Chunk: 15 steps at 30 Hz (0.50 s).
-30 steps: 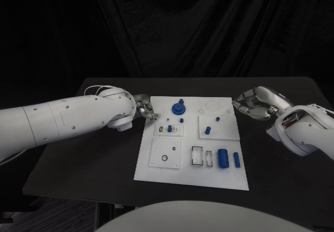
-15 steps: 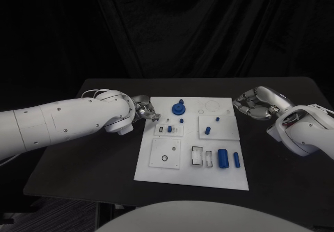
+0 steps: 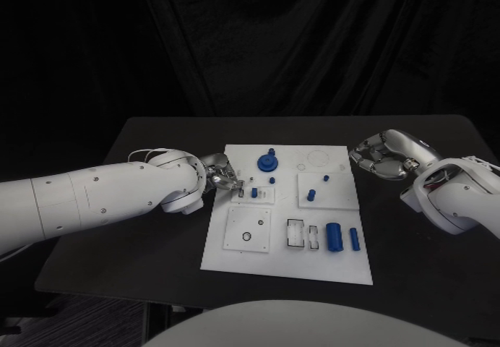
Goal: Assemble the parts on the task board
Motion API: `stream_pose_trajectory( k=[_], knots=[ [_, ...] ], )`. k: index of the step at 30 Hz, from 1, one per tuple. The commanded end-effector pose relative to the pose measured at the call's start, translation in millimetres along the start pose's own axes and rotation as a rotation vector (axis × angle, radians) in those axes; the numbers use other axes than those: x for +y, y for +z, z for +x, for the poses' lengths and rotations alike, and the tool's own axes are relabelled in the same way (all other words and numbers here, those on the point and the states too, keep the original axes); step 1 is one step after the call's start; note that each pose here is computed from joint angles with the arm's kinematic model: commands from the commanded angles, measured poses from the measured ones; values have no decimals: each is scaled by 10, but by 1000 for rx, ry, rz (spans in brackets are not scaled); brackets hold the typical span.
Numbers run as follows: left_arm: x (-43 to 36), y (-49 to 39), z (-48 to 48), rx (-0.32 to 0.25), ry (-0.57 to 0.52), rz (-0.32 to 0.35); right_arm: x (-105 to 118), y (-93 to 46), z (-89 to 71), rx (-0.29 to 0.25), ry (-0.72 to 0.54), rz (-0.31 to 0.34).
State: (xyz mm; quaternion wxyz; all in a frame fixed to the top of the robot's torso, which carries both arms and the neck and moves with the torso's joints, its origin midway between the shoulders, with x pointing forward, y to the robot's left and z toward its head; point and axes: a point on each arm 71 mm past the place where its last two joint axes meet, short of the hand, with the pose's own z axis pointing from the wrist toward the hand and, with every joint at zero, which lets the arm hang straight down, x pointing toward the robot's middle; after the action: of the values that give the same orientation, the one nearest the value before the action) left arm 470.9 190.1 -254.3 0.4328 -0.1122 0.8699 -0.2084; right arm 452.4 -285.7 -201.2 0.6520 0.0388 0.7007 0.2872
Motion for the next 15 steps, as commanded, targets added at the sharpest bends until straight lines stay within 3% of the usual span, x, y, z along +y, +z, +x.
stream_pose_trajectory(
  k=[1,15],
  knots=[
    [-17,-8,12,-47,30,34,-12,-13,3,-1,-3,14],
    [30,-21,143,-47,31,31,-20,-15,2,0,-4,16]
  ],
)
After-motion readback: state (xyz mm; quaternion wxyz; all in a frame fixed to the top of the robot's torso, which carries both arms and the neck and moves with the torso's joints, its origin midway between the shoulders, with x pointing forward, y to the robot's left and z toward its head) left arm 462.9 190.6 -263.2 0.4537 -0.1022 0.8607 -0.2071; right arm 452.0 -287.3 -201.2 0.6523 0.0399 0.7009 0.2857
